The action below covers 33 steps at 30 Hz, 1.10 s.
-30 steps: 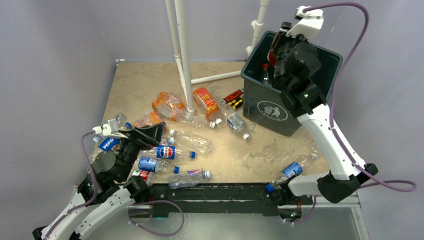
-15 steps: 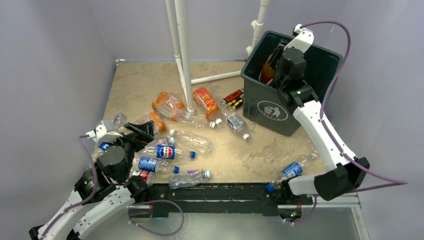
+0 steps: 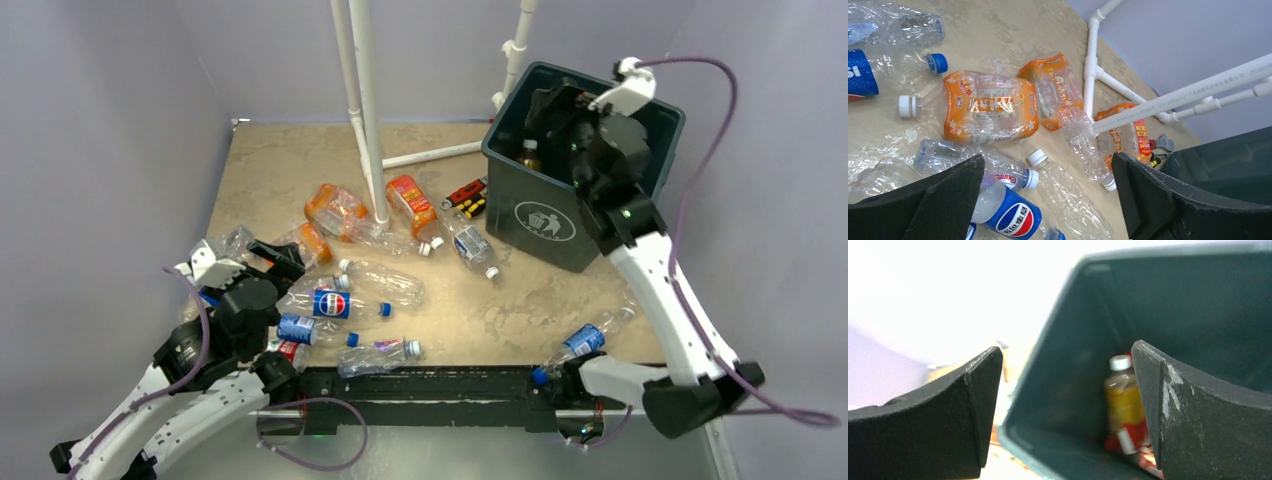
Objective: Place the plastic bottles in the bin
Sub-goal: Place the plastic bottle in the trash bin, then pick up the plastic bottle at the center of the board.
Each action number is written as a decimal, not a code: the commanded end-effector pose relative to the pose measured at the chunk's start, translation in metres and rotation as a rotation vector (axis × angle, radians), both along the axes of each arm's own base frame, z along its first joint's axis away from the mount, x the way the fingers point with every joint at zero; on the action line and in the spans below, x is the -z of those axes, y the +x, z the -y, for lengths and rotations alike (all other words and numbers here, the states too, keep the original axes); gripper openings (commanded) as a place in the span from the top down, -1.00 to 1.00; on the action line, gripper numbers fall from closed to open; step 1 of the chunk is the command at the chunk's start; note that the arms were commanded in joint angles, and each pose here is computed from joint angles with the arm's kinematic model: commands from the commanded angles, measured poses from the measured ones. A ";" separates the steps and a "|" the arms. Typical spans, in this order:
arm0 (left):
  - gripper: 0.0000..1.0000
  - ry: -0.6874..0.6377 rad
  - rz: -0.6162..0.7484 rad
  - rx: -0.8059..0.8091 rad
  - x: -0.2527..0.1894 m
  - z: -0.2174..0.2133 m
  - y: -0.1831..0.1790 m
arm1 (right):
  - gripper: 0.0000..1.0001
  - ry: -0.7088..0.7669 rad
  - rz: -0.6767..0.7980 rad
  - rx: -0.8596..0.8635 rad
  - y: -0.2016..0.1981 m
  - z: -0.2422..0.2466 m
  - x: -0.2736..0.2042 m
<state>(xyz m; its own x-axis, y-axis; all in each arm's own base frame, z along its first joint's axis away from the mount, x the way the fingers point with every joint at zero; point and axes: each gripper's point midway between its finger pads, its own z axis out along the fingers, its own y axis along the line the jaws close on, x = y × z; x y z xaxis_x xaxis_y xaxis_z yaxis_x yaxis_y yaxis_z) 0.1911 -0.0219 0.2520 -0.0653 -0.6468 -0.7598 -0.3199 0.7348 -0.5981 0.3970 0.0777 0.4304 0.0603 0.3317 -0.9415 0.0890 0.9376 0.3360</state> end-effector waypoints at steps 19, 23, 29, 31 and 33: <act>-0.95 0.025 -0.087 -0.002 0.028 0.016 0.009 | -0.98 -0.007 0.297 -1.397 -0.233 -0.192 0.030; -0.99 -0.012 -0.128 -0.080 0.045 0.007 0.004 | -0.97 -0.023 0.212 -1.393 -0.233 -0.204 0.068; -0.99 -0.001 -0.190 -0.144 0.070 0.005 0.004 | -0.90 -0.062 0.049 -1.181 -0.206 -0.217 0.128; -0.97 0.011 -0.198 -0.105 0.070 0.016 0.009 | -0.86 -0.095 -0.027 -1.146 -0.203 -0.230 0.151; -0.97 0.015 -0.206 -0.069 0.070 0.025 0.013 | -0.83 -0.132 -0.088 -1.092 -0.201 -0.241 0.171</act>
